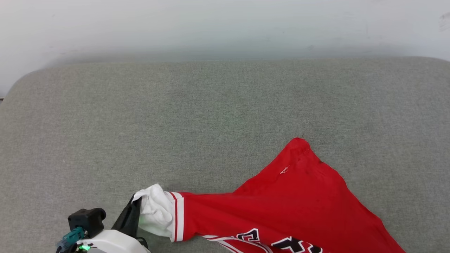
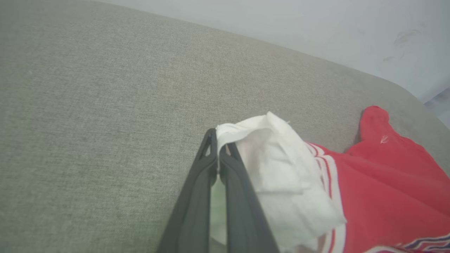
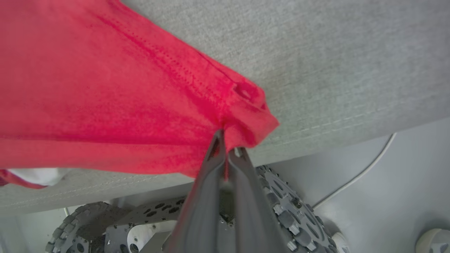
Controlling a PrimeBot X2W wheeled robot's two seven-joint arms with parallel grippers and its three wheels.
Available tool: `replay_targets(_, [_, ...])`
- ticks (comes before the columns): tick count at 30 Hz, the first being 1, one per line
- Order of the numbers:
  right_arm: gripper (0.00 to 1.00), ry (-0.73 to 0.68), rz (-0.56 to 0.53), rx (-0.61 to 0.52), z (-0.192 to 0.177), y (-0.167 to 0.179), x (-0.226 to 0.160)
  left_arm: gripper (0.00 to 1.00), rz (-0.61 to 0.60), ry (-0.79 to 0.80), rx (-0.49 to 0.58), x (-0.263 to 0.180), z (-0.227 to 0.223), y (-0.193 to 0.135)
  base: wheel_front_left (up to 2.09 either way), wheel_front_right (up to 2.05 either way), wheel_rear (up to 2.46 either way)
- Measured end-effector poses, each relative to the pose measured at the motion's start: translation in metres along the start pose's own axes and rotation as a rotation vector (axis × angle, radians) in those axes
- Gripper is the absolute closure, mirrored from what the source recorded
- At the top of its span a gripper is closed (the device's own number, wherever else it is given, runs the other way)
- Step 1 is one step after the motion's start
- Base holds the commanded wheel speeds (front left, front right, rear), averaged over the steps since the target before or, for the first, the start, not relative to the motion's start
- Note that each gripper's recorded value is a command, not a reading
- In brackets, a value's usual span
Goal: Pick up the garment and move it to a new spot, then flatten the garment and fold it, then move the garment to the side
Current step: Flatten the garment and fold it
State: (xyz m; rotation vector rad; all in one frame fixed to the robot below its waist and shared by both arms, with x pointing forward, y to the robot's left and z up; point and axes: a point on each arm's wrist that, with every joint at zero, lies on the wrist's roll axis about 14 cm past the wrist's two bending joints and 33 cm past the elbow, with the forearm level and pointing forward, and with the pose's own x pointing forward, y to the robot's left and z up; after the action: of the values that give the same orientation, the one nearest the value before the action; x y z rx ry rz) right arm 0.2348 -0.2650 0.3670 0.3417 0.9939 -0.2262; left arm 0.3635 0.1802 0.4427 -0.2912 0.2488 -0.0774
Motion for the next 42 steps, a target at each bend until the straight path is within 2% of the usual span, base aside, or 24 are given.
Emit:
replay_targets(1, [0.00, -0.020, 0.005, 0.006, 0.001, 0.001, 0.001, 1.00, 0.001, 0.004, -0.001, -0.001, -0.002, 0.000, 0.00, 0.00, 0.00])
replay_targets(3, [0.00, -0.085, -0.015, -0.034, 0.010, 0.000, 0.001, 1.00, 0.002, 0.006, -0.009, -0.002, -0.003, -0.002, 0.00, 0.00, 0.00])
replay_targets(6, [0.00, -0.183, 0.011, -0.027, 0.026, 0.008, 0.003, 1.00, -0.001, 0.007, -0.012, -0.003, -0.003, -0.004, 0.00, 0.00, 0.00])
replay_targets(11, [0.00, -0.521, 0.060, -0.033, 0.097, 0.029, -0.010, 1.00, -0.003, 0.009, -0.009, -0.003, -0.003, -0.004, 0.00, 0.00, 0.00])
replay_targets(14, [0.00, -0.665, 0.099, -0.060, 0.127, 0.047, -0.016, 1.00, -0.011, -0.001, -0.006, 0.000, 0.000, -0.006, 0.00, 0.00, 0.00])
replay_targets(16, [0.00, -0.736, 0.141, -0.106, 0.148, 0.066, -0.013, 1.00, -0.018, -0.006, -0.008, 0.003, 0.002, -0.009, 0.00, 0.00, 0.00])
replay_targets(17, [0.00, -0.736, 0.141, -0.106, 0.148, 0.066, -0.013, 1.00, -0.018, -0.006, -0.008, 0.003, 0.002, -0.009, 0.00, 0.00, 0.00])
replay_targets(18, [0.00, -0.745, 0.178, -0.126, 0.157, 0.082, -0.006, 1.00, -0.024, -0.009, -0.012, 0.005, 0.003, -0.011, 0.00, 0.00, 0.00])
replay_targets(23, [0.00, -0.681, 0.253, -0.184, 0.172, 0.116, 0.015, 1.00, -0.038, -0.020, -0.015, 0.012, 0.009, -0.015, 0.00, 0.00, 0.00])
replay_targets(25, [0.00, -0.603, 0.296, -0.217, 0.174, 0.136, 0.028, 1.00, -0.046, -0.023, -0.014, 0.017, 0.011, -0.017, 0.00, 0.00, 0.00])
replay_targets(30, [0.00, -0.329, 0.316, -0.400, 0.173, 0.166, 0.061, 1.00, -0.065, -0.026, -0.012, 0.029, 0.013, -0.019, 0.00, 0.00, 0.00])
replay_targets(36, [0.00, -0.068, 0.317, -0.610, 0.154, 0.194, 0.084, 1.00, -0.071, -0.016, -0.014, 0.038, 0.011, -0.017, 0.00, 0.00, 0.00])
replay_targets(42, [0.00, 0.064, 0.325, -0.700, 0.132, 0.204, 0.107, 1.00, -0.054, 0.000, -0.020, 0.043, 0.004, -0.010, 0.00, 0.00, 0.00])
